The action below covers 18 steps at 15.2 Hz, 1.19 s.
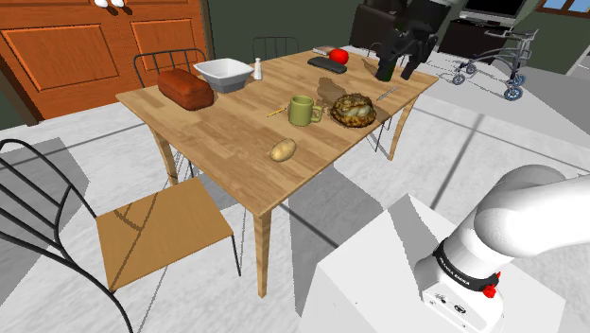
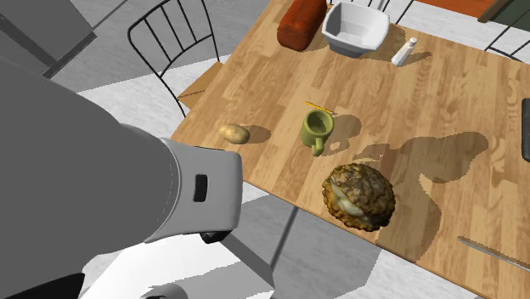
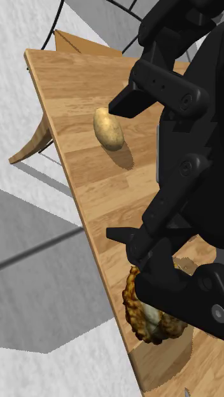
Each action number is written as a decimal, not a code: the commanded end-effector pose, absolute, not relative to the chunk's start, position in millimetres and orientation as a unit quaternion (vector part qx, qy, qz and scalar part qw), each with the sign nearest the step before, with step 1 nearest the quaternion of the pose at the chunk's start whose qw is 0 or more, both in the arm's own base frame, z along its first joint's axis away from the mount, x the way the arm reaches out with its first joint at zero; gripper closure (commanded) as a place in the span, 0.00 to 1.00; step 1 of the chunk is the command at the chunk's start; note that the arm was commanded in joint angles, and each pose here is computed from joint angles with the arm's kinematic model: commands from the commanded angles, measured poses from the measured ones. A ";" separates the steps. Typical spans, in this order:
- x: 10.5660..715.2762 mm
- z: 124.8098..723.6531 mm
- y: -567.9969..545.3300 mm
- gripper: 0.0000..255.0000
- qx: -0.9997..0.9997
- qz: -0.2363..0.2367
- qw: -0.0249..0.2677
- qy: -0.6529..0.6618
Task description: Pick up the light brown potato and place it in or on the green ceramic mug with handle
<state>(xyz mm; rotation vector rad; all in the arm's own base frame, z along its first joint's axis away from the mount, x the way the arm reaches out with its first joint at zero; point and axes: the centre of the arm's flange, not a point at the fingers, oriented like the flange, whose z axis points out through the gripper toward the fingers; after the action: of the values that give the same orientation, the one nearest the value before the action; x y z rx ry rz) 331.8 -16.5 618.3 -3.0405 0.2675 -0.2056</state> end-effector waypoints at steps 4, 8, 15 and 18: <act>350.8 592.3 8.9 0.00 -0.987 -0.060 0.040 0.141; 379.4 557.4 39.6 0.00 -0.975 -0.050 0.037 0.212; 437.0 494.8 83.3 0.00 -0.942 -0.031 0.033 0.334; 463.8 467.4 97.7 0.00 -0.923 -0.023 0.031 0.384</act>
<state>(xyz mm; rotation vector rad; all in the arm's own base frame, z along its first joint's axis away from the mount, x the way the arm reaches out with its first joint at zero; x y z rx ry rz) 453.9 94.0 477.7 -2.8667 1.1223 -0.0795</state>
